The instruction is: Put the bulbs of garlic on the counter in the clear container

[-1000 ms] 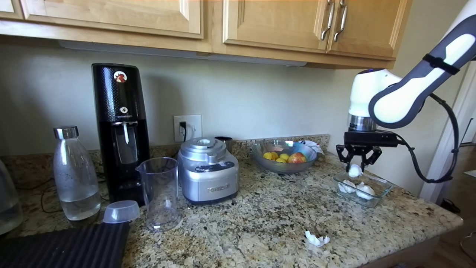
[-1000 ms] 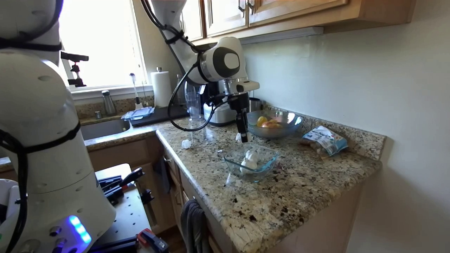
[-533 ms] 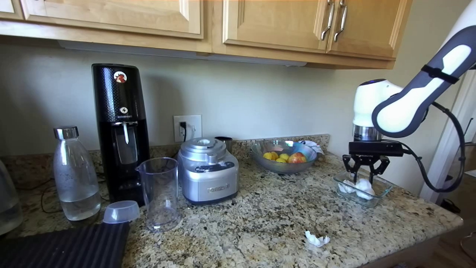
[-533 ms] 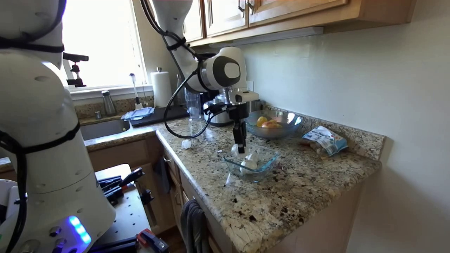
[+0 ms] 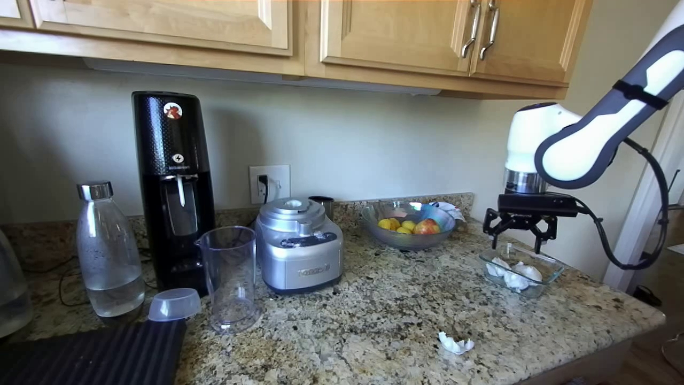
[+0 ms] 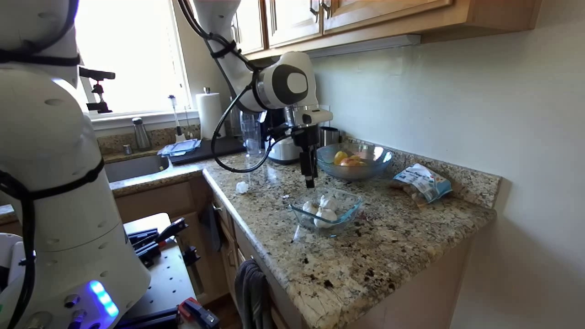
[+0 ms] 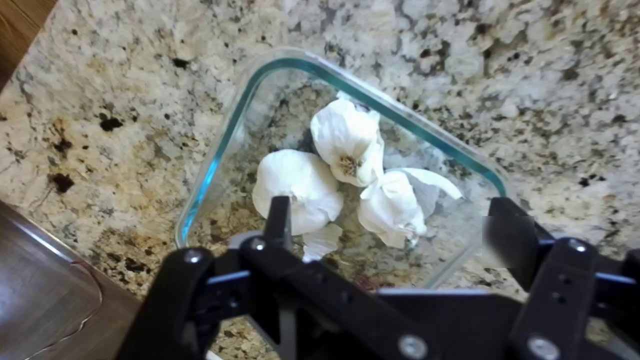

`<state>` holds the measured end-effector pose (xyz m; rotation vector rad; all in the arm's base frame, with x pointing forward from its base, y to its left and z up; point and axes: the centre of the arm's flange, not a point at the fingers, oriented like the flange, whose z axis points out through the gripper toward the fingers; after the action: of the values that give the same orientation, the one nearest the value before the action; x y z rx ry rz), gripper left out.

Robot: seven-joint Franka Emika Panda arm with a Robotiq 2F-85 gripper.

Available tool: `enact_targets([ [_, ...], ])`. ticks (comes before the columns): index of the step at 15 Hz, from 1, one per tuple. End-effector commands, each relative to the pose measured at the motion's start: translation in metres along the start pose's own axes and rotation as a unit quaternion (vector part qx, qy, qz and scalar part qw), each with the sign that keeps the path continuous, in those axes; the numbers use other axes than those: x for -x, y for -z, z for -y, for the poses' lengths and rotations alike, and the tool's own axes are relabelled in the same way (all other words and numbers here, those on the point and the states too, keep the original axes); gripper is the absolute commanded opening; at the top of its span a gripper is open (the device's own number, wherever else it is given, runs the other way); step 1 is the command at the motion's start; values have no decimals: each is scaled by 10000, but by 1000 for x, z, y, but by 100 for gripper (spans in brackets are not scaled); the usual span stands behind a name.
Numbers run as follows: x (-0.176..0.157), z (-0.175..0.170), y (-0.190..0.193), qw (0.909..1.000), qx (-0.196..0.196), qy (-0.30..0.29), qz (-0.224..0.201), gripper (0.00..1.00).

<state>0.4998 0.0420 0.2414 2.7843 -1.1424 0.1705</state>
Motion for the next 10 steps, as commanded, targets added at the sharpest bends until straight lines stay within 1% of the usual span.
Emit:
enact_targets([
  [1, 21, -17, 50, 9977, -539, 367, 186, 100],
  [2, 28, -14, 60, 9948, -740, 609, 343, 100],
  [6, 55, -4, 88, 9824, -1180, 1292, 649, 100],
  [8, 67, 0, 95, 9770, -1236, 1563, 762, 100],
  [9, 72, 2, 96, 9749, -1202, 1692, 810, 100],
  [10, 62, 18, 85, 9790, -1201, 1498, 685, 100],
])
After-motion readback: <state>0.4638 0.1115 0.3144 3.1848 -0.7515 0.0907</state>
